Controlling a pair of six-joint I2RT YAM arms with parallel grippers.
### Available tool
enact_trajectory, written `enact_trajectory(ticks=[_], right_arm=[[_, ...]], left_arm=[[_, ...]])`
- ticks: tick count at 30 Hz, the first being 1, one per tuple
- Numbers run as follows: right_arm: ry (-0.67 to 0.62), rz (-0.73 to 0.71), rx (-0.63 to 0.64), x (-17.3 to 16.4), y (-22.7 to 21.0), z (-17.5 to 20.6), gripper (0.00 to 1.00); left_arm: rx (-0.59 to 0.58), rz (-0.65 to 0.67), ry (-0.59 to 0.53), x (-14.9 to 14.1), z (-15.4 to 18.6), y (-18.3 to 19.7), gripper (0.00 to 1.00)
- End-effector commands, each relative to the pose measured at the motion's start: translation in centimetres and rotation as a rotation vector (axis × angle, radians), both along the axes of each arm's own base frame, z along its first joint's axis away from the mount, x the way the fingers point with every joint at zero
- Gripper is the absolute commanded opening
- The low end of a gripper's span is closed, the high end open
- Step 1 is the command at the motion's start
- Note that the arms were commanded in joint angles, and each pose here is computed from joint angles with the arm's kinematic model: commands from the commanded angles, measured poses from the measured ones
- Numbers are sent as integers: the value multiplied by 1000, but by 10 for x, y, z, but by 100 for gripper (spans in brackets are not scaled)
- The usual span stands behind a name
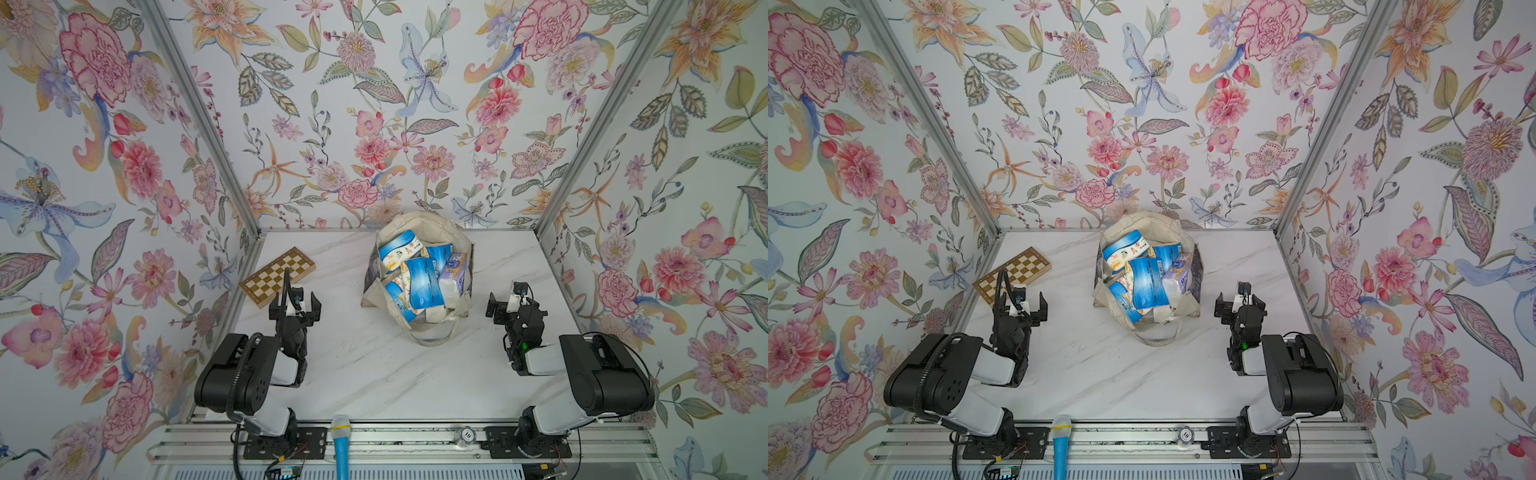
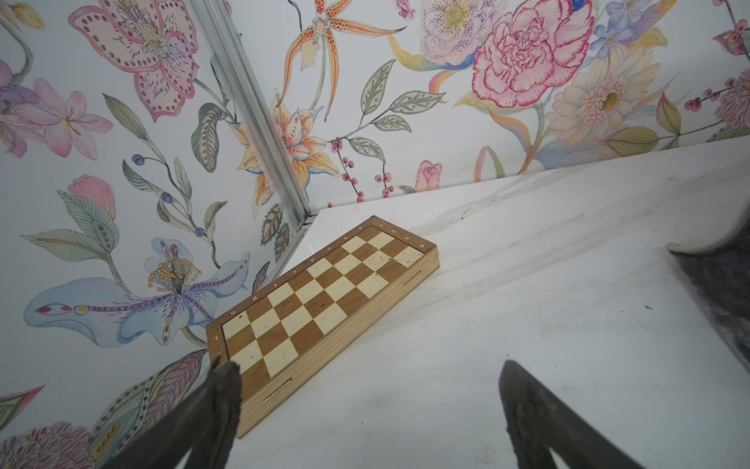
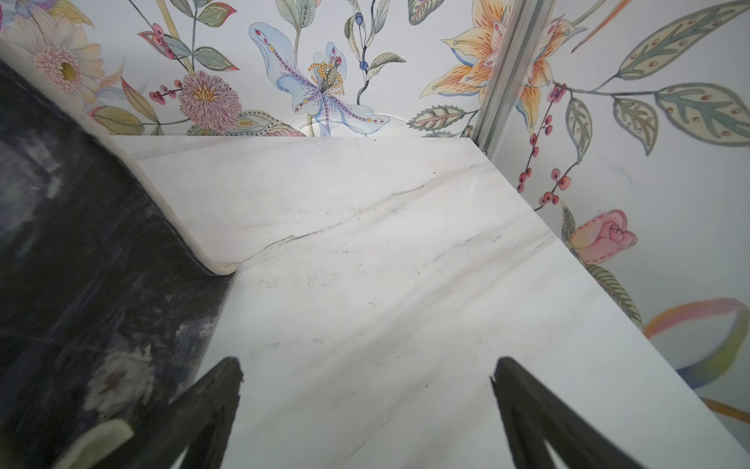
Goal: Put tissues into the canvas bag
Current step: Reset both arms
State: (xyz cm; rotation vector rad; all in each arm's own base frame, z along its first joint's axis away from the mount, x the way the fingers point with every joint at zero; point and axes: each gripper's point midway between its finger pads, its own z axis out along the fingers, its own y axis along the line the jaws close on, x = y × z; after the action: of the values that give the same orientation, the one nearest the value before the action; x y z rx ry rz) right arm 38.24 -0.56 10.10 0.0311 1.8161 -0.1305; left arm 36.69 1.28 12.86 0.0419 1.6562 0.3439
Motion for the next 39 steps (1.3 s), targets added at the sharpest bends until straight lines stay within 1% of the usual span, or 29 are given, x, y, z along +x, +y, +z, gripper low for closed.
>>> enact_trajectory(ticks=[1,26,39], right_arm=[[-34,-11,-12,0,0,8,99],[-33,-12,-17,-1,1,8,99],[-17,16,7,3,1,6,99]], left_arm=[[-18,-1,-38,3,11,1,99],[-18,-5,-34,3,10,0,100],[-19,-6,-32,4,10,0,99]])
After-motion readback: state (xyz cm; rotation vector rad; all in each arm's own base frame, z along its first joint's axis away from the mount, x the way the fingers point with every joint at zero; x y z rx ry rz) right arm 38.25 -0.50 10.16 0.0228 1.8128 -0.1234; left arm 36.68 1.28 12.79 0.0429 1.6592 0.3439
